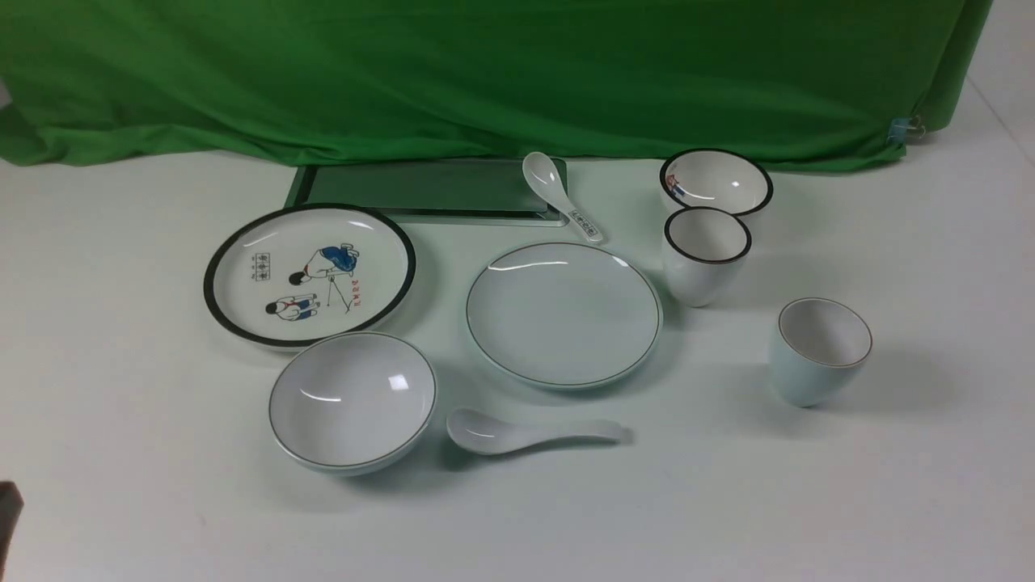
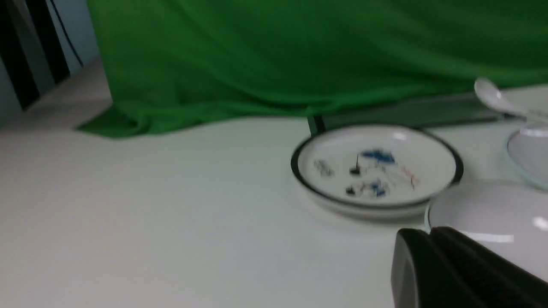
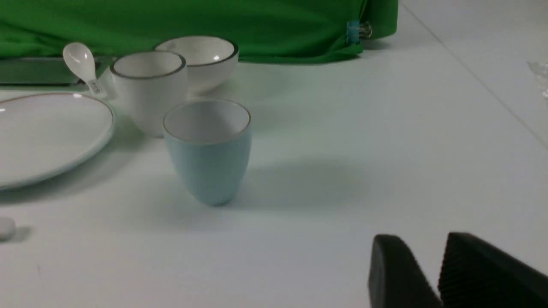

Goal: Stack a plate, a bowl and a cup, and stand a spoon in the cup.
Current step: Use the left arm to grab a blue rice bowl

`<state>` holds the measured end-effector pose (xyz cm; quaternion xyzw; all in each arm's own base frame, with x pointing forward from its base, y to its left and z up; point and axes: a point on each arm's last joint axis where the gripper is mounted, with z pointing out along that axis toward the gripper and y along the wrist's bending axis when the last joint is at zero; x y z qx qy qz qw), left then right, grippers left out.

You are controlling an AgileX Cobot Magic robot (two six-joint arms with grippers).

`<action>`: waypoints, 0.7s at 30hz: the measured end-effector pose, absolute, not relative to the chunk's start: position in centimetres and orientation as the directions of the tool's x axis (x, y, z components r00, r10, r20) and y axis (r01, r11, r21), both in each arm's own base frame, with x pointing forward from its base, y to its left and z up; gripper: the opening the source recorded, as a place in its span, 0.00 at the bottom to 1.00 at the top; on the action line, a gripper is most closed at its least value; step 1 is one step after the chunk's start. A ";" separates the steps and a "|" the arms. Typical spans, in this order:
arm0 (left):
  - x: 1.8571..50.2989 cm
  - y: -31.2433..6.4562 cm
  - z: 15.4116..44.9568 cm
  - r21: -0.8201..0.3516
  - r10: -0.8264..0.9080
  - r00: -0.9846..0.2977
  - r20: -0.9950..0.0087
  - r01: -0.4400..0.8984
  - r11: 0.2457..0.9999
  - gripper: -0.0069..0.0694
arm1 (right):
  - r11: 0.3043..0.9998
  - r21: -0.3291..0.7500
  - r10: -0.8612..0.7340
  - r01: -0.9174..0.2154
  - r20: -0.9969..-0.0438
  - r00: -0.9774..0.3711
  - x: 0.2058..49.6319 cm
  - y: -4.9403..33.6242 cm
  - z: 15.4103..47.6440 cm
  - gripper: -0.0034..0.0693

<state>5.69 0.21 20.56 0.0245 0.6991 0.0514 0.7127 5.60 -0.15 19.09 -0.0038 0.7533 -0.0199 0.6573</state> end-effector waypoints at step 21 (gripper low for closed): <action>3.7 -0.2 31.7 -0.118 -0.149 0.571 -0.808 0.092 0.989 0.05 | 0.989 0.141 0.148 -0.045 -0.936 0.320 5.7 0.0 27.3 0.08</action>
